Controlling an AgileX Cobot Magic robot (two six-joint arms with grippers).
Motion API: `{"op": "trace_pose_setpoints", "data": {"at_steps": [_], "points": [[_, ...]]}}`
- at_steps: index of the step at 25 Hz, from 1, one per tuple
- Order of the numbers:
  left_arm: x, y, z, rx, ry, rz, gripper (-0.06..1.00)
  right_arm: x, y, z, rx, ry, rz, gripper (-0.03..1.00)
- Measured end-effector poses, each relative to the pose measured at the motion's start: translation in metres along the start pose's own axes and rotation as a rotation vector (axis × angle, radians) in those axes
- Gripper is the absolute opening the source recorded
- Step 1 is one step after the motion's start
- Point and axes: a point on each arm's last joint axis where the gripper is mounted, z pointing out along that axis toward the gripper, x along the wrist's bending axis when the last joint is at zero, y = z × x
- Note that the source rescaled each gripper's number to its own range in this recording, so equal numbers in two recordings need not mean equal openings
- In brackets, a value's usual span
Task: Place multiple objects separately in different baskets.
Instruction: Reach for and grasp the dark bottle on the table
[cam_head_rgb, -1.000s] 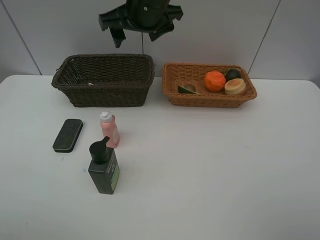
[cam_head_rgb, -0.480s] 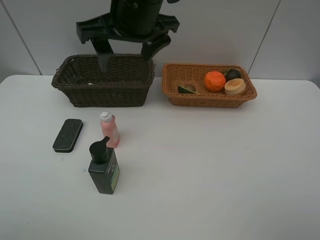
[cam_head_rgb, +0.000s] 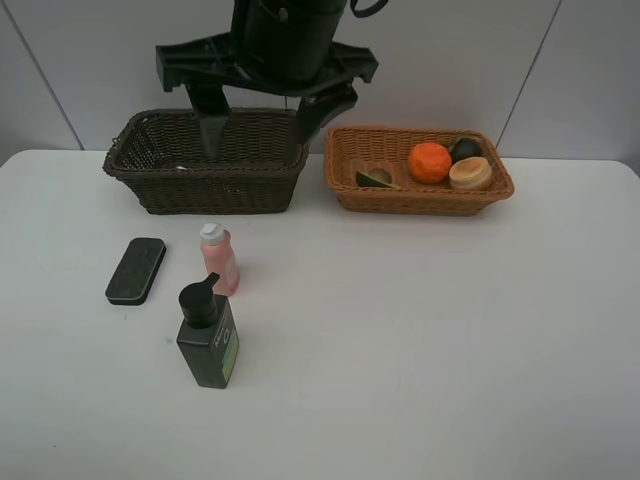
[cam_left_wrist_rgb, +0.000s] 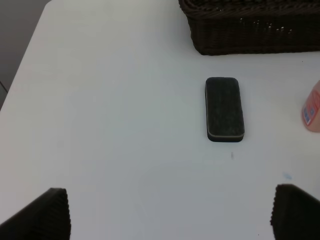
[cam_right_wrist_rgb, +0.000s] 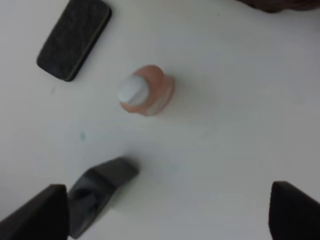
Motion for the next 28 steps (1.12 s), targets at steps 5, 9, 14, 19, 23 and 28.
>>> {"op": "trace_pose_setpoints", "data": {"at_steps": [5, 9, 14, 19, 23, 28], "points": [[0.0, 0.0, 0.0, 0.0, 0.0, 0.0, 1.0, -0.026, -0.042, -0.042, -0.027, -0.056, -0.021, 1.0], [0.0, 0.0, 0.0, 0.0, 0.0, 0.0, 1.0, -0.05, -0.079, -0.084, -0.103, -0.089, -0.043, 1.0], [0.0, 0.0, 0.0, 0.0, 0.0, 0.0, 1.0, -0.078, -0.138, -0.114, -0.15, -0.098, -0.121, 1.0], [0.0, 0.0, 0.0, 0.0, 0.0, 0.0, 1.0, -0.104, -0.205, -0.136, -0.225, -0.055, -0.219, 1.0], [0.0, 0.0, 0.0, 0.0, 0.0, 0.0, 1.0, -0.12, -0.254, -0.149, -0.322, 0.009, -0.236, 1.0], [0.0, 0.0, 0.0, 0.0, 0.0, 0.0, 1.0, -0.135, -0.295, -0.147, -0.403, 0.039, -0.274, 1.0]]}}
